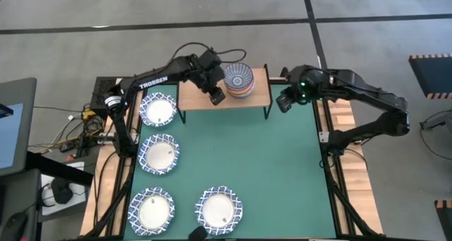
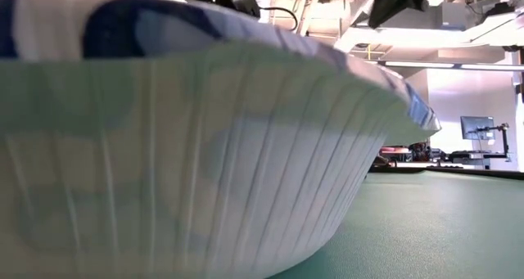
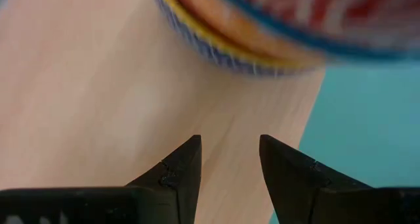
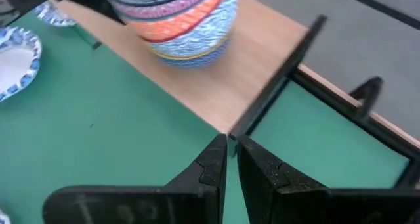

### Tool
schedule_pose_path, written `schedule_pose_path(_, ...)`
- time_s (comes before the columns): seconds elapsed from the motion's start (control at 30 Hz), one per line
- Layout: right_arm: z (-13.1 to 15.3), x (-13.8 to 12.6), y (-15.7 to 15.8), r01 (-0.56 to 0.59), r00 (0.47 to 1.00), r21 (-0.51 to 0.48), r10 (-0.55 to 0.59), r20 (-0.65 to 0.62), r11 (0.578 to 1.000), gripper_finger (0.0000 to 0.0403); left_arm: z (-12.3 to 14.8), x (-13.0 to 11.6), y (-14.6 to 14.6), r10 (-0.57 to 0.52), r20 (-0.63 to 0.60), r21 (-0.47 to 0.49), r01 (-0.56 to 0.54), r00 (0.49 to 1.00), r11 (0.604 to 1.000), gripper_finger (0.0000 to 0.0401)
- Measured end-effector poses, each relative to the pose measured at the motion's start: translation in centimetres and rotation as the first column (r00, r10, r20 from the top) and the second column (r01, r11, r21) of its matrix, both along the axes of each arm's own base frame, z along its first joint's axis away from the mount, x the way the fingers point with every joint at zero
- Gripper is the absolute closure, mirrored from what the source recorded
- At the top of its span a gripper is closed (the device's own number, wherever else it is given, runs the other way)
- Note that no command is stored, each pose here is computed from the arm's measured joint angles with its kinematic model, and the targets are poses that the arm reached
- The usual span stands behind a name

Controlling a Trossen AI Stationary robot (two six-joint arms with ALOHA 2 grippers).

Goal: Place and stack bowls onto a shelf
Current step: Adjust the stacked small bowls on the shelf, then put the large white bowl on the shelf

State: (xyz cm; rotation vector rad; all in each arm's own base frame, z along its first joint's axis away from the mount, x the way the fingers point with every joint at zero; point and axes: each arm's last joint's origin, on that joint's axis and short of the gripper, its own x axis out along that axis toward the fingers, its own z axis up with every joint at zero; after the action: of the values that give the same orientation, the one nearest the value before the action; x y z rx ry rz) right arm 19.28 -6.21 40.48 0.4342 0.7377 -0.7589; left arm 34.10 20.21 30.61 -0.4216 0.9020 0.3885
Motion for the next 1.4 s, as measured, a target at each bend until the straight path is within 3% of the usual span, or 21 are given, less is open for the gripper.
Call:
schedule_pose_path(0.33,0.9,-2.2,0.6,0.058,0.997,0.005,-0.059,0.05,0.998,0.0337,0.1,2.1,0.0,-0.007,0.12,0.083,-0.003,0.993,0.997,0.0263)
schedule_pose_path(0.73,0.9,-2.2,0.6,0.061,0.997,0.008,-0.062,0.047,0.998,0.0337,-1.0,3.2,-0.1,0.002,0.124,0.087,-0.013,0.992,0.996,0.0263)
schedule_pose_path(1.0,0.4,-1.0,0.0,0.046,0.999,-0.002,-0.046,0.013,0.999,0.0337,1.4,1.0,-0.8,0.054,-0.012,0.104,-0.052,0.998,0.993,0.0263)
schedule_pose_path(1.2,-0.9,1.4,0.1,-0.081,0.995,0.049,0.084,-0.053,0.995,0.0337,3.1,-1.3,-2.6,0.111,-0.104,0.092,-0.102,0.988,0.99,0.0263)
schedule_pose_path(1.4,-2.6,4.0,1.5,-0.233,0.961,0.108,0.246,-0.126,0.966,0.0337,4.2,-2.6,-6.8,0.156,-0.246,0.113,-0.132,0.957,0.985,0.0263)
